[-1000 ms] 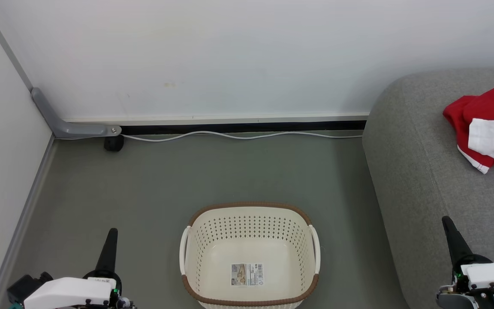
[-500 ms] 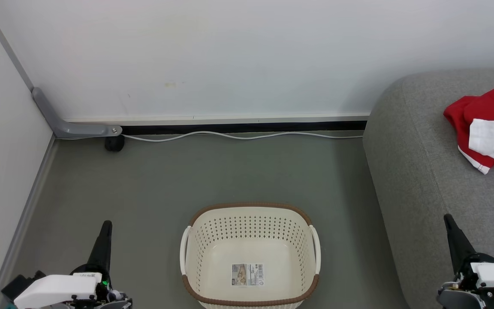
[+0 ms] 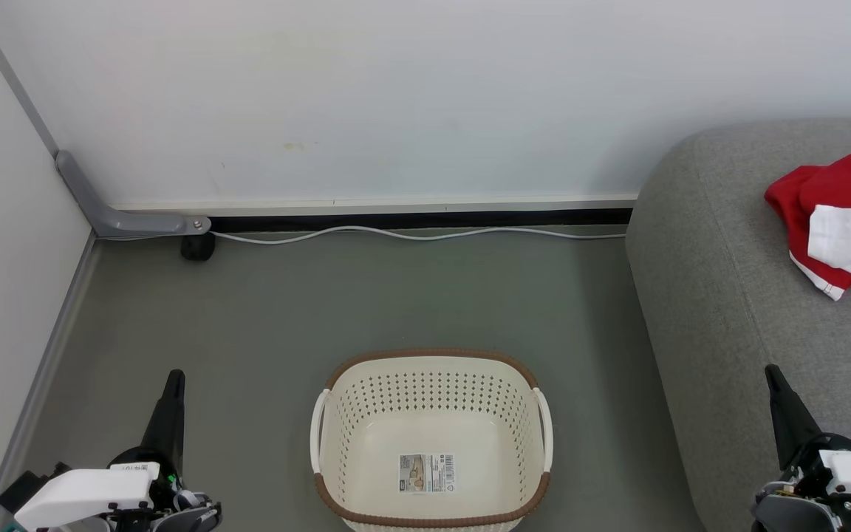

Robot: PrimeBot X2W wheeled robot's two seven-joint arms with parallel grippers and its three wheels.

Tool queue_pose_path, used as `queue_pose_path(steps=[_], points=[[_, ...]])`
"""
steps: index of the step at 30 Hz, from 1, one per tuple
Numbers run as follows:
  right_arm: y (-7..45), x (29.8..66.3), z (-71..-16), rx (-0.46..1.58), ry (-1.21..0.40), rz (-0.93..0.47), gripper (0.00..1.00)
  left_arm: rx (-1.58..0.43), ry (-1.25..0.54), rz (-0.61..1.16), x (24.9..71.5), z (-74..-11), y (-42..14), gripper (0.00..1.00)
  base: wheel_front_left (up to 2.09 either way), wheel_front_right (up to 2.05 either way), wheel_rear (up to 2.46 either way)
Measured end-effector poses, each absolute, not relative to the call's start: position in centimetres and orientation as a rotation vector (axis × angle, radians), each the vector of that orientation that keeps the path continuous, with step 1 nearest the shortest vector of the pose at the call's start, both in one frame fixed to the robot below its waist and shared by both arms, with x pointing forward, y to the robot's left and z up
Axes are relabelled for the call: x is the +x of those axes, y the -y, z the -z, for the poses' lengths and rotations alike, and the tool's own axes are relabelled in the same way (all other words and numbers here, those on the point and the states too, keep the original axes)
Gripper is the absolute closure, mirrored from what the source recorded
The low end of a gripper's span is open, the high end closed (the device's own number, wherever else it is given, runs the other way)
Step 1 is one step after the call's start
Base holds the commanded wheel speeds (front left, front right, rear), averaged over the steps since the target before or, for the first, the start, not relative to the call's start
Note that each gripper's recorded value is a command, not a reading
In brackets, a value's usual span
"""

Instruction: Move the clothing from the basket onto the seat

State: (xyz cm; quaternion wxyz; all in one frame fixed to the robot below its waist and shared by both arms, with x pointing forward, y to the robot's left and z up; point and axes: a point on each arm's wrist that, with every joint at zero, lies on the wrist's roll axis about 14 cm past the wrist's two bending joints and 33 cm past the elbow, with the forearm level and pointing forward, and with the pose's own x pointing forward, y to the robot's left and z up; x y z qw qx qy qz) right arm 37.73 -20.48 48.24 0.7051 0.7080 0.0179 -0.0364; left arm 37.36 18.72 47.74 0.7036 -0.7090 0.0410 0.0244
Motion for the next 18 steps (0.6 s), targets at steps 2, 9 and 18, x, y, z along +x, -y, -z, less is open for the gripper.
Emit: queue_pose_path(steps=[2,9,18], points=[[20.48,37.74,-48.24,1.574,-0.040,0.081,1.00,-1.578,-0.091,-0.055,37.36,-47.73,-18.72,1.00,0.00,0.00,0.00],[20.49,37.74,-48.25,1.574,-0.039,0.081,1.00,-1.579,-0.091,-0.054,37.36,-47.74,-18.72,1.00,0.00,0.00,0.00],[20.50,37.74,-48.25,1.574,-0.039,0.081,1.00,-1.581,-0.093,-0.052,37.35,-47.74,-18.69,1.00,0.00,0.00,0.00]])
